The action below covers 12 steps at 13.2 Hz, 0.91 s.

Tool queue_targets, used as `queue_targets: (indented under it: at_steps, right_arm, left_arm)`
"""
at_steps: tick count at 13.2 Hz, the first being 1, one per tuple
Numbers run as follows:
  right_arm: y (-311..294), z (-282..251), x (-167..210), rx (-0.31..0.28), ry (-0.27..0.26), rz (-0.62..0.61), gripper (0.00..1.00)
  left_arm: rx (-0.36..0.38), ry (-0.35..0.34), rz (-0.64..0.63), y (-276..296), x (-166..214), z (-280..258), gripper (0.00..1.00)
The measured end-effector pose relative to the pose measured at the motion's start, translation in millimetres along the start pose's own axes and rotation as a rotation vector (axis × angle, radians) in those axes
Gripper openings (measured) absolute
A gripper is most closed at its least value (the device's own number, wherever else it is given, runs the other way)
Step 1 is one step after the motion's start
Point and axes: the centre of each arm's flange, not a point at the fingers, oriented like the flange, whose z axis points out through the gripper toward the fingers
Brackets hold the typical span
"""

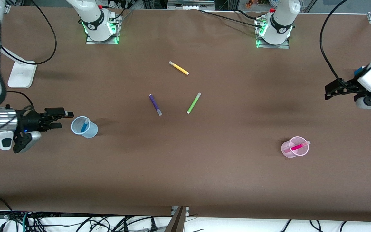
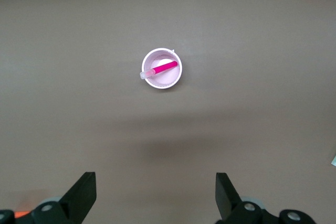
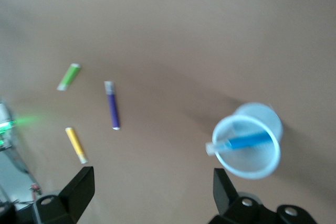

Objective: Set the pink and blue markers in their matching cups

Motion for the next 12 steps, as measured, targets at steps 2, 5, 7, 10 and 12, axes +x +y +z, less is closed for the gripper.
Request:
queue_targets:
  at_steps: [2,5,7,10,12]
  right_arm:
    - [-24,-10,-3,-0.104,-0.029,0.115,1.0]
    - [-35,-25,-29,-0.236,-0.068,0.292,1.0]
    - [-50,-41,-51,-0.28,-0.059,0.336,1.0]
    - [-83,-74,-96,-0.314,-0.01,0.335,1.0]
    - [-105,-110,-128,-0.384,0.055,0.329,1.0]
  left_arm:
    - [0.0,-0.007,-0.006,-1,-22,-1,1.0]
    - [-0.002,-0.06,-0.025,-12,-36,-1,1.0]
    - [-0.002,-0.076,-0.017,-9,-39,-1,1.0]
    - [-0.003,-0.114,0.02,2,-45,-1,1.0]
    - [-0.003,-0.111,0.021,0,-46,-4,1.0]
